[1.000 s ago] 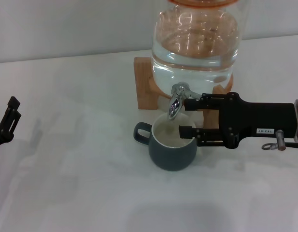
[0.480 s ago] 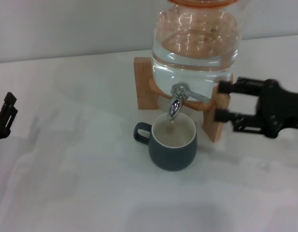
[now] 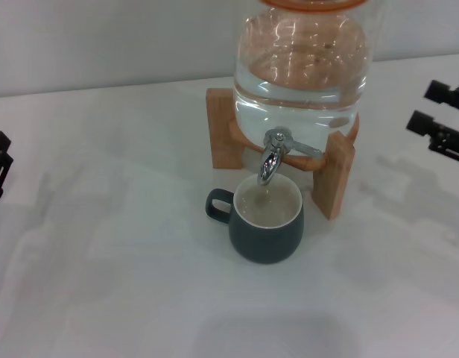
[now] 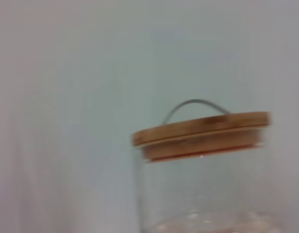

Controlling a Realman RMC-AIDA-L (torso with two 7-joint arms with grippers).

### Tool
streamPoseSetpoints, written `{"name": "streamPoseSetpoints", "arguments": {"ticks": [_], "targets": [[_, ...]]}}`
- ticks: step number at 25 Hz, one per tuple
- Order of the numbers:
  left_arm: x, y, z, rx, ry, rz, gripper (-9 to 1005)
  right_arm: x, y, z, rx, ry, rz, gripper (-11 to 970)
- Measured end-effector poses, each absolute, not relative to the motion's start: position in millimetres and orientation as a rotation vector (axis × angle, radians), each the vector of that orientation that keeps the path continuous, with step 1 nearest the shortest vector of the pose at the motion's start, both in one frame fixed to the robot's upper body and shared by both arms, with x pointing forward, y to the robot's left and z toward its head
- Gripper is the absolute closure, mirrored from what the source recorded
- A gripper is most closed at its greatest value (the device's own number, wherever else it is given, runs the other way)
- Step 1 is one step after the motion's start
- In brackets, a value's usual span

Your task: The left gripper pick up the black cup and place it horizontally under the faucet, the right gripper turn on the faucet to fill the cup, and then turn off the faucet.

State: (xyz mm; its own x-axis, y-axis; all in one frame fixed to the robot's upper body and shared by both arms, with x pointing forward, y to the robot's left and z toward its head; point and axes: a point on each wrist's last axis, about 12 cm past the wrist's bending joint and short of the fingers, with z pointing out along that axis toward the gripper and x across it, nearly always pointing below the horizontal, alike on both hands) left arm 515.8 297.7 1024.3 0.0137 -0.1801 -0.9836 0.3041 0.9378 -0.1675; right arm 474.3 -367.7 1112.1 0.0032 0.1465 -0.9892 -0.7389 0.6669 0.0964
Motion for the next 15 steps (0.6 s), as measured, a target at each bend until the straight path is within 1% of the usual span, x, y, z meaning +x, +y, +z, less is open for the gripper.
{"name": "streamPoseSetpoints", "arguments": {"ticks": [7,15], "targets": [[516,306,1025,0.056,1.515,-0.370,396,463,-385,1092,-0.371,1.394,0.631,236],[516,309,1025,0.042,1.519,-0.380,396,457,-389,1082,-0.309,1.400,0.595,236]]}}
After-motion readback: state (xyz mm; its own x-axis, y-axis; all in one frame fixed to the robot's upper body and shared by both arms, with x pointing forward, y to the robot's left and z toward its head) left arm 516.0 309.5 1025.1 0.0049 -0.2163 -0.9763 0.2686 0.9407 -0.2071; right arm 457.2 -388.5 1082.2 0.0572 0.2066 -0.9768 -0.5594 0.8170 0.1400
